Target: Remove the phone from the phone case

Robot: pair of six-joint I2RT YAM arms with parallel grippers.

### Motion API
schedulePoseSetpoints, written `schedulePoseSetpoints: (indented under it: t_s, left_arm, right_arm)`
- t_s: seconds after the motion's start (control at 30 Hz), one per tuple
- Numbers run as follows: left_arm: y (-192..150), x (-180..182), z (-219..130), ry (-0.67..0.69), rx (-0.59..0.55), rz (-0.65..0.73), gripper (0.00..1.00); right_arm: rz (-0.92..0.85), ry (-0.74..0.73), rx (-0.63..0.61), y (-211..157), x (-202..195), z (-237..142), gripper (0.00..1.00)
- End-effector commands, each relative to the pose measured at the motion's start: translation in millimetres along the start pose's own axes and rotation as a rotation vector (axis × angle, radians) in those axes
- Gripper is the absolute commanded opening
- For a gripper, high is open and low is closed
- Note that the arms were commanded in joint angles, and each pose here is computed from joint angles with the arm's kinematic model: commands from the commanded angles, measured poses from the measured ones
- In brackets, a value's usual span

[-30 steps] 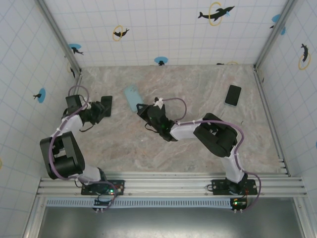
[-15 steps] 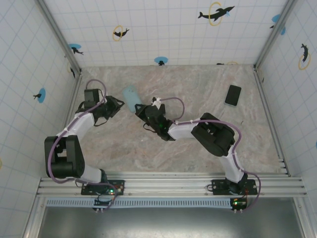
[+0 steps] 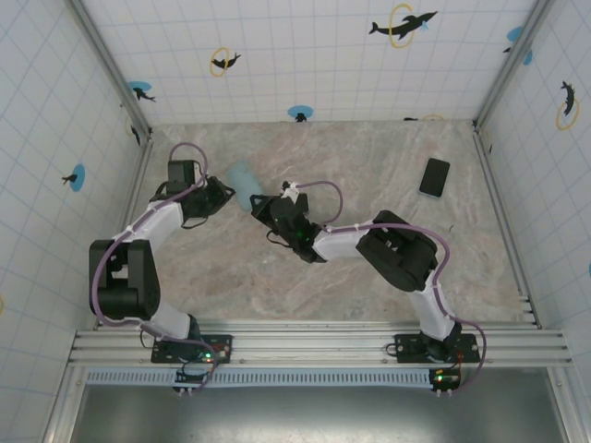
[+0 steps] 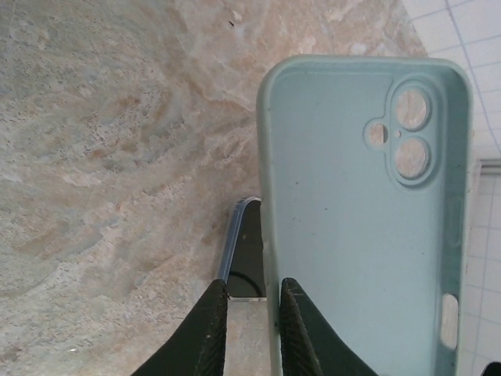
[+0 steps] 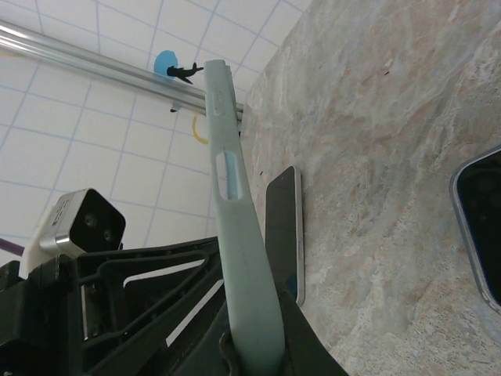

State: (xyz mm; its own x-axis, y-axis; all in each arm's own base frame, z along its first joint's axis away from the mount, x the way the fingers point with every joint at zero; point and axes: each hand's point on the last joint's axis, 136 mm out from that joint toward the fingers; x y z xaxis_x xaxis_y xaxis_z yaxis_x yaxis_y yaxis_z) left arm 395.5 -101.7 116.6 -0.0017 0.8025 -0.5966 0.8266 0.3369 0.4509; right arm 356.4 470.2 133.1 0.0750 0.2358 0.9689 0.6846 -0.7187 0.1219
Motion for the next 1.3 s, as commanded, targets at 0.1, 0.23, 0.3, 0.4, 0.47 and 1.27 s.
schedulePoseSetpoints:
  t_s: [0.1,0.23,0.3,0.4,0.47,1.27]
  left_arm:
    - [16,-10,3,0.010,-0.012,0.046,0.15]
    - [16,-10,4,0.017,0.000,0.060,0.07]
    - [17,-11,4,0.013,0.004,0.062,0.06]
    - [17,-11,6,0.021,0.017,0.075,0.04]
    - [18,-12,6,0.024,0.018,0.084,0.00]
    - [57,66,16,0.444,0.186,0.527,0.00]
  right_arm:
    - [0.003,0.067,0.000,-4,23,3,0.00]
    - [0.000,0.076,0.007,-6,25,2,0.00]
    - [0.003,0.084,0.013,-7,27,2,0.00]
    - [0.007,0.090,0.015,-7,27,1,0.00]
    - [0.005,0.093,0.018,-7,29,1,0.00]
    - [-0.109,0.032,0.013,27,20,-29,0.74]
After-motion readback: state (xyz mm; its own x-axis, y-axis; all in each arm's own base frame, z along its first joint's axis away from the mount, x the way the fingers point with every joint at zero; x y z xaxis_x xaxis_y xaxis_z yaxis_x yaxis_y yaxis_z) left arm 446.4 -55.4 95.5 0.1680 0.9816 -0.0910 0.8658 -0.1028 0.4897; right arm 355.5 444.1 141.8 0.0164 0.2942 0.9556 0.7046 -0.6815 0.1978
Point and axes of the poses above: each hand's point on the last joint's axis, 136 mm out from that joint toward the fingers, its own z axis out along the fingers, its own x axis along the line the jaws close on, y = z × x, and after that the axes turned 15 degrees about z, right-handed
